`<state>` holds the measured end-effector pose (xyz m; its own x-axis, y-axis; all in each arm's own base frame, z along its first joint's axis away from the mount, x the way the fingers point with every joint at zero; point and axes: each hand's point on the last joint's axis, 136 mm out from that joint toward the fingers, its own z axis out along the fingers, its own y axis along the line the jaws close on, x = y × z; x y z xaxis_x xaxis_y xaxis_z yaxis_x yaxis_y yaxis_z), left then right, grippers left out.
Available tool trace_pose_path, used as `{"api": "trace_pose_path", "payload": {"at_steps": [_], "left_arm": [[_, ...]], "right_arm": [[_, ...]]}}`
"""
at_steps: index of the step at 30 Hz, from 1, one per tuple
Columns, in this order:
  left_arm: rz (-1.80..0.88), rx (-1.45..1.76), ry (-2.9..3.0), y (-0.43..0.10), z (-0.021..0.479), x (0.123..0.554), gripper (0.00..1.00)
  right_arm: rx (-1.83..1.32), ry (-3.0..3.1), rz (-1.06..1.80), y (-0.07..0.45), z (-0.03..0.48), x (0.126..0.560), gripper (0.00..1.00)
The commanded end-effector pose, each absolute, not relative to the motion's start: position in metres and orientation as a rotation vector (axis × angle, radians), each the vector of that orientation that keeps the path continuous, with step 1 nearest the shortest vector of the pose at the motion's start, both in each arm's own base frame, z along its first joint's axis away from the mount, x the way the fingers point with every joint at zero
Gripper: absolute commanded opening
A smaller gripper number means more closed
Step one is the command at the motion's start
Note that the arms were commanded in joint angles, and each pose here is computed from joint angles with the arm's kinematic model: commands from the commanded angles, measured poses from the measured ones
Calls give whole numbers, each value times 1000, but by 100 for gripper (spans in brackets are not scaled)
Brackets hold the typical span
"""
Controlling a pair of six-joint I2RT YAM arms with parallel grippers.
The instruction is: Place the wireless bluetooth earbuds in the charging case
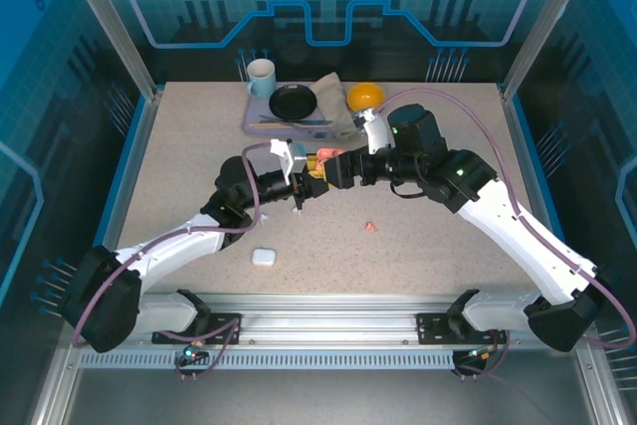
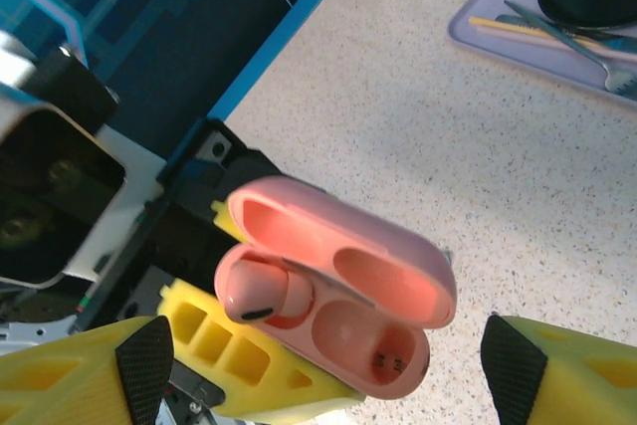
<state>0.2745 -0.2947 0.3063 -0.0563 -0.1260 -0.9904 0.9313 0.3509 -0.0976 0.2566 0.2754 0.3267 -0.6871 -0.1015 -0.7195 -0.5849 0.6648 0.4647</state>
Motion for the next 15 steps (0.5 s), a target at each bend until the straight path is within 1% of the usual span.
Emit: {"api": "trace_pose_path", "payload": {"at_steps": [1, 6, 15], "left_arm": [[-1063, 837, 1292, -297, 320, 275, 0], [-1067, 841, 1299, -298, 318, 276, 0], [-1080, 841, 1315, -300, 311, 277, 0]], "right_arm": [[-553, 2246, 865, 274, 309, 257, 85], [-500, 2255, 820, 267, 305, 268, 85], [-411, 2220, 907, 259, 322, 278, 84]]}}
